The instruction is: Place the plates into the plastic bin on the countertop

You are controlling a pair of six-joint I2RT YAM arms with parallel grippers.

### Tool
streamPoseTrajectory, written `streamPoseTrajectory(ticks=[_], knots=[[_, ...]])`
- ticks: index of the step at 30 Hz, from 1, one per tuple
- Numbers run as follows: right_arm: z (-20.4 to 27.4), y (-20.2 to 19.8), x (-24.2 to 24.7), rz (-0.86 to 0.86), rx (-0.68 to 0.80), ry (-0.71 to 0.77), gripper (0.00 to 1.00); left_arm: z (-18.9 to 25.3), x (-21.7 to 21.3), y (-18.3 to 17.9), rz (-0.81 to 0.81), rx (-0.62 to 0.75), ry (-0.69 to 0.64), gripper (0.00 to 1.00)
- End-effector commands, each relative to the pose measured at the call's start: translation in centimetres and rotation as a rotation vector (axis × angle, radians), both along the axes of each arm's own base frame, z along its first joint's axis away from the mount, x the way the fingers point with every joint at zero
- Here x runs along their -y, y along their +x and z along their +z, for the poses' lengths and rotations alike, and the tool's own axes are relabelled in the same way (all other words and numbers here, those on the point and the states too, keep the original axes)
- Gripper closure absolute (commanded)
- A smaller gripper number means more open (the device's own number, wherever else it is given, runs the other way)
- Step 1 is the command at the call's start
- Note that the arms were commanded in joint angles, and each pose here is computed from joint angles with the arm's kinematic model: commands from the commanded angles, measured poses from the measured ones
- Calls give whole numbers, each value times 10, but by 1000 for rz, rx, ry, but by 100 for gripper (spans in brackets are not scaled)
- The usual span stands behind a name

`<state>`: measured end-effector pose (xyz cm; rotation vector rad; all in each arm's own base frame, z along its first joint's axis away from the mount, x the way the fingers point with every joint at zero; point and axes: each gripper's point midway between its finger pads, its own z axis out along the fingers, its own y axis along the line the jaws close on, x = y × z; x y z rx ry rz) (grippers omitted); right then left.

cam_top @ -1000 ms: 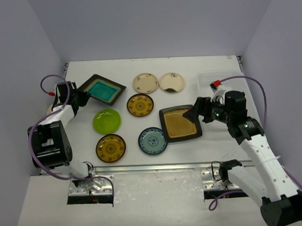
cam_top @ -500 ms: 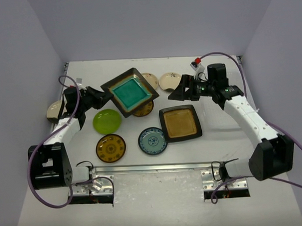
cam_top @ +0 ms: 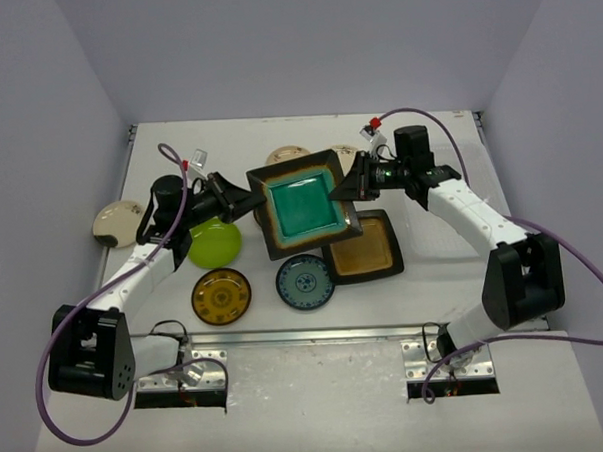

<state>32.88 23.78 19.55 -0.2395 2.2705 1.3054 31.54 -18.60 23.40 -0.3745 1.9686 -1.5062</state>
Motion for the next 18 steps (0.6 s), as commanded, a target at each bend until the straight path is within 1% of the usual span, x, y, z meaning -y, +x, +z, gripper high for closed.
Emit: streamPoseTrajectory(ticks=[1, 2, 3, 4, 5, 6, 7, 8, 10, 12, 14, 16, 17, 18], knots=[[19, -7, -6, 34, 60, 72, 98, 60, 5, -9, -44, 187, -95, 100], [19, -9, -6, 31, 59, 76, 100, 57, 5, -9, -41, 175, -90, 92], [19, -9, -4, 22, 60, 76, 100, 53, 4, -8, -32, 156, -79, 75], [20, -8, -1, 5, 61, 72, 100, 47, 3, -6, -17, 133, -59, 55], [16, -8, 0, -8, 51, 68, 100, 54, 1, -1, 4, 170, -40, 42], [16, -7, 4, -29, 47, 67, 100, 53, -3, 4, 31, 174, -6, 21], [16, -5, 17, -82, 30, 74, 100, 39, -13, 10, 97, 144, 86, 2], [16, -1, 33, -152, 24, 75, 100, 40, -24, 16, 165, 144, 166, 0], [19, 7, 64, -288, 20, 77, 100, 44, -48, 19, 276, 141, 307, 0], [26, 16, 110, -481, 16, 94, 100, 45, -68, 11, 349, 144, 423, 0], [29, 20, 155, -661, -2, 121, 100, 56, -79, 1, 377, 183, 483, 0], [35, 19, 180, -785, -15, 156, 100, 61, -84, -5, 379, 225, 529, 0], [33, 20, 215, -928, -35, 180, 100, 58, -85, -12, 361, 234, 561, 0], [32, 20, 232, -1011, -52, 201, 100, 52, -84, -14, 339, 236, 582, 0]])
